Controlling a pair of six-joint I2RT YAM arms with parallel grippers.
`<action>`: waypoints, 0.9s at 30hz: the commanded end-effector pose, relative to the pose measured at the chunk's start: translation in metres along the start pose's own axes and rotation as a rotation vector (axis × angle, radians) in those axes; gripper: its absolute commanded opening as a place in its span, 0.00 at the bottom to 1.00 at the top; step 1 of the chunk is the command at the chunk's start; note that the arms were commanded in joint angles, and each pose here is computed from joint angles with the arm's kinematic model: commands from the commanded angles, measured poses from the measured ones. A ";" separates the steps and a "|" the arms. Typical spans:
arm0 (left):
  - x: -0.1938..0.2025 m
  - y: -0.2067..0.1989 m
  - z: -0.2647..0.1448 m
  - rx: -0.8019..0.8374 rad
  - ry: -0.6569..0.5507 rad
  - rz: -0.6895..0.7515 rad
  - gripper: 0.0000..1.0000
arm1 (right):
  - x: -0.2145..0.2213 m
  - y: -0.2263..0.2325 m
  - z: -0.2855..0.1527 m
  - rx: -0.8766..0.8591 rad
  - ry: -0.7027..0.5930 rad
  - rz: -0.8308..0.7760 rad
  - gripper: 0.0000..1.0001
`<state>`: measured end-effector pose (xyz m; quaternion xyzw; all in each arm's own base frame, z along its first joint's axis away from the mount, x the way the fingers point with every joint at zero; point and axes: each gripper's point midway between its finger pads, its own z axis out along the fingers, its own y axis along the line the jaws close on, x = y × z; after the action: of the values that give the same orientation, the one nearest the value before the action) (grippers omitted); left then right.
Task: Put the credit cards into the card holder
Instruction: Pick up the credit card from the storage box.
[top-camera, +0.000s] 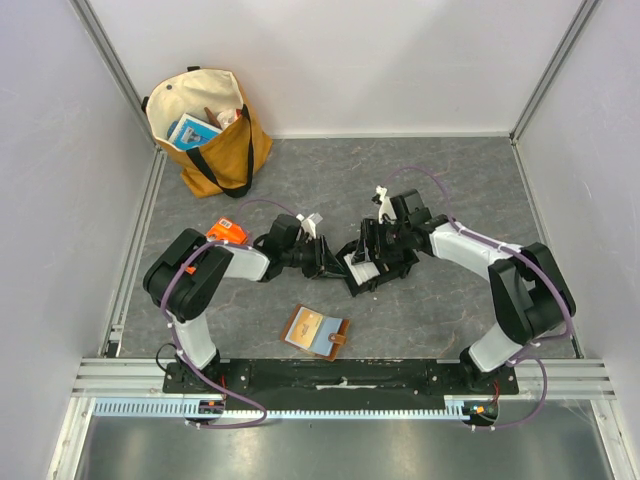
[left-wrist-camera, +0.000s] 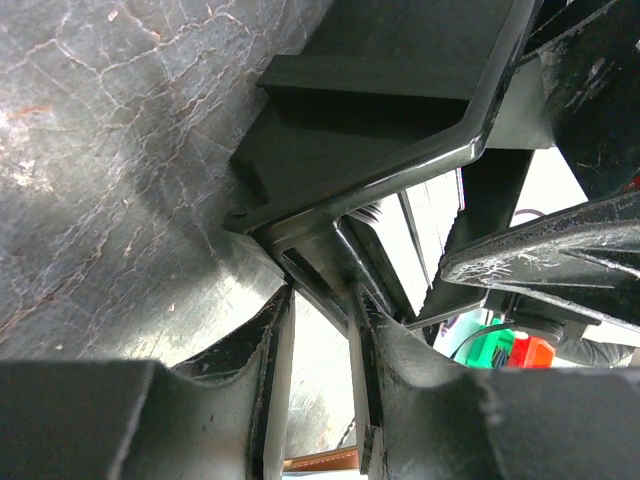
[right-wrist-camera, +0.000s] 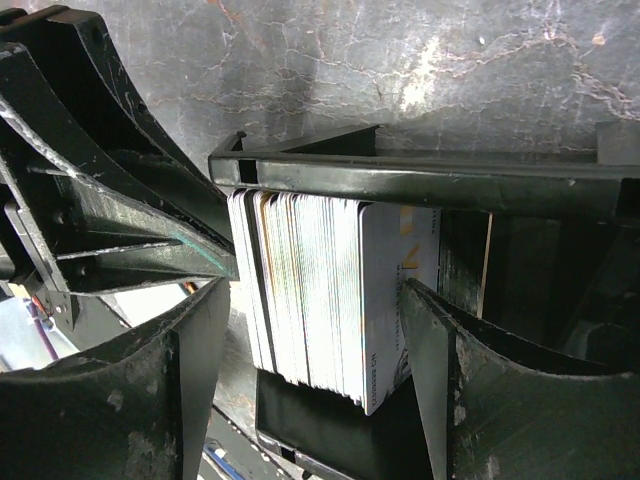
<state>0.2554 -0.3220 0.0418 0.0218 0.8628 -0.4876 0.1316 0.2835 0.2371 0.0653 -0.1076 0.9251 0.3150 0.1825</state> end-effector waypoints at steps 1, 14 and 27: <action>-0.023 -0.027 0.006 0.075 -0.040 0.038 0.34 | -0.006 0.020 -0.010 -0.037 -0.055 -0.006 0.75; -0.025 -0.027 0.007 0.075 -0.038 0.035 0.34 | -0.008 0.021 -0.022 0.019 -0.099 -0.007 0.71; -0.022 -0.026 0.007 0.074 -0.034 0.032 0.34 | -0.005 0.011 -0.017 0.062 -0.076 -0.002 0.59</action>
<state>0.2613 -0.3260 0.0427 0.0204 0.8630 -0.4876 0.1309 0.2824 0.2295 0.0833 -0.0838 0.9282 0.2822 0.2277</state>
